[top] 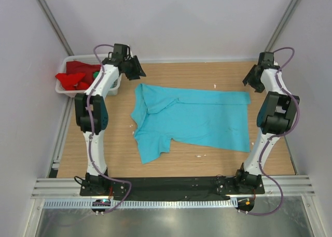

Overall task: Fold and stack the t-shirts
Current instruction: Flatten the tshirt out

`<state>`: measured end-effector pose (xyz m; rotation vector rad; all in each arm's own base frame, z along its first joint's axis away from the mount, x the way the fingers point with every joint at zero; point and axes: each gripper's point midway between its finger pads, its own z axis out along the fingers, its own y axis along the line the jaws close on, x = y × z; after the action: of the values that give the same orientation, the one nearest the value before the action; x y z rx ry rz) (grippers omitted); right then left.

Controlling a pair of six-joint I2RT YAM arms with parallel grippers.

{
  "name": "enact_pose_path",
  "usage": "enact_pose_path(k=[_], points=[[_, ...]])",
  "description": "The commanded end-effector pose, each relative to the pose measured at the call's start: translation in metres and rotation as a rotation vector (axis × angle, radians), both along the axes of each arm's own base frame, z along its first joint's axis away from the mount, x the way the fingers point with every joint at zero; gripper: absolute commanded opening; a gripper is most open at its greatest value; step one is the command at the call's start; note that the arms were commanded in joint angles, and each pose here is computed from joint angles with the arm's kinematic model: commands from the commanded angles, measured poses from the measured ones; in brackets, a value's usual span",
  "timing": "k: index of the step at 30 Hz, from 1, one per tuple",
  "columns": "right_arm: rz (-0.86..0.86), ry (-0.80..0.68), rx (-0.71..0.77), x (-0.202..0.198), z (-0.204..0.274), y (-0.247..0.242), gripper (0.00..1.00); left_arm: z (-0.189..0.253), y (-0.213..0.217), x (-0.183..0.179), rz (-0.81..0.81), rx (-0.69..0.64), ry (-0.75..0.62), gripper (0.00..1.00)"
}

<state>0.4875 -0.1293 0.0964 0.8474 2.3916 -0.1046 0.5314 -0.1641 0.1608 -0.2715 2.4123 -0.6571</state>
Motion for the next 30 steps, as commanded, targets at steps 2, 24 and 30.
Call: enact_pose_path(k=[2, 24, 30], points=[[0.012, -0.053, -0.015, 0.014, 0.01, -0.011, 0.65, -0.037, 0.004, 0.005, -0.028, 0.038, 0.073, 0.4], [-0.084, 0.04, 0.183, -0.062, -0.019, 0.027, 0.65, -0.054, -0.017, -0.113, -0.168, -0.005, 0.225, 0.48], [-0.051, 0.031, 0.212, -0.066, -0.018, 0.036, 0.65, -0.068, -0.046, -0.124, -0.289, -0.031, 0.205, 0.52]])
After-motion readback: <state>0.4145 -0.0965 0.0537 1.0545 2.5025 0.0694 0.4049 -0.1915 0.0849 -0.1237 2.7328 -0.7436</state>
